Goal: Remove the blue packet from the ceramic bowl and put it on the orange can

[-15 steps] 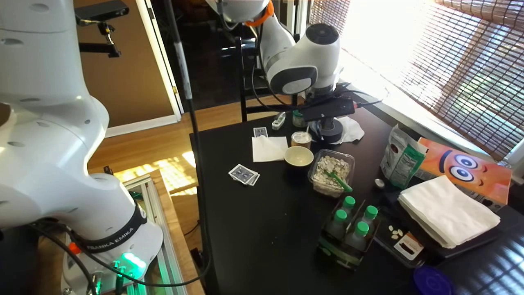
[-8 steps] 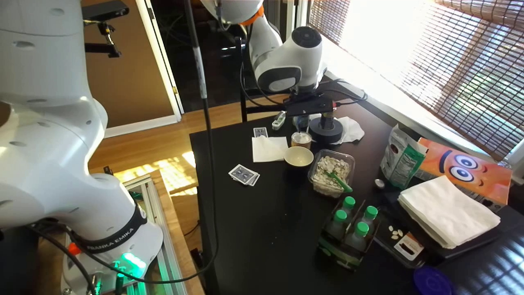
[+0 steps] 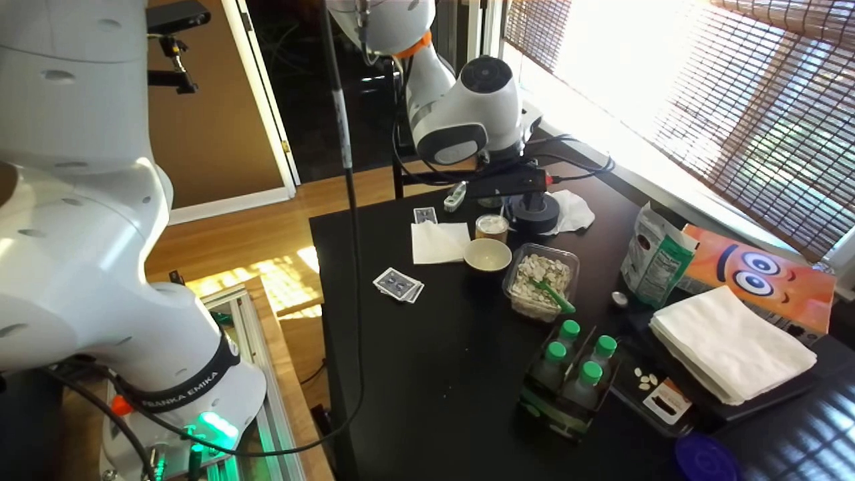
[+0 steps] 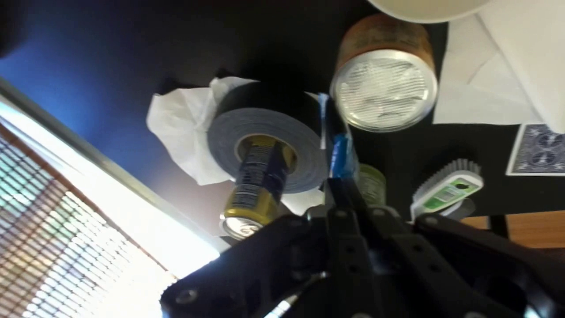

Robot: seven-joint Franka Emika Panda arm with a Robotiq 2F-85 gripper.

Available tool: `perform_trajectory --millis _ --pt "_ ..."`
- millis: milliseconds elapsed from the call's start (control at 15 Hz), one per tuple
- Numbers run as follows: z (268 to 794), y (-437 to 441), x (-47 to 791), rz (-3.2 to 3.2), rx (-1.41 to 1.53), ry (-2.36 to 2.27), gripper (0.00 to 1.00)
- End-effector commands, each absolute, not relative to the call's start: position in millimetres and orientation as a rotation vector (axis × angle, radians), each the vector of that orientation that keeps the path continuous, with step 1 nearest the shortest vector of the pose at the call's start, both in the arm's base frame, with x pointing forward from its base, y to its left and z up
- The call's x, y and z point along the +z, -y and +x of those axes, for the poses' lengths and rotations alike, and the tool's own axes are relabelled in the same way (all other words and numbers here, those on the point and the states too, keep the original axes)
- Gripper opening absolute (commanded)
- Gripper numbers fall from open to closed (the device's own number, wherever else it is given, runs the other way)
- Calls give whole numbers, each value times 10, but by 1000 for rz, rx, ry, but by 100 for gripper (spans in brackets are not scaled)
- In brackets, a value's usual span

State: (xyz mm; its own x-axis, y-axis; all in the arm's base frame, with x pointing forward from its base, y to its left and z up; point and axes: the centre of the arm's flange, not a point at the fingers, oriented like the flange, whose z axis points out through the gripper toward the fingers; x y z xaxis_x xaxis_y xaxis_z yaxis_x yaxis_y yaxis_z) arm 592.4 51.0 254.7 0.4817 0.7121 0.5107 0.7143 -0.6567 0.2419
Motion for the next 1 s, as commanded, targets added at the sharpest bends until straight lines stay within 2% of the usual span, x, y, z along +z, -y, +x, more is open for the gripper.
perform_trajectory --millis 0,333,600,933 --pt "6007 -363 2612 -2800 -1020 1192 0" --pt "5944 -354 2585 -2828 -959 1198 0" --pt "5882 -301 2567 -3076 -1065 1117 0" --pt "5662 -383 2562 -3159 -1030 1076 0"
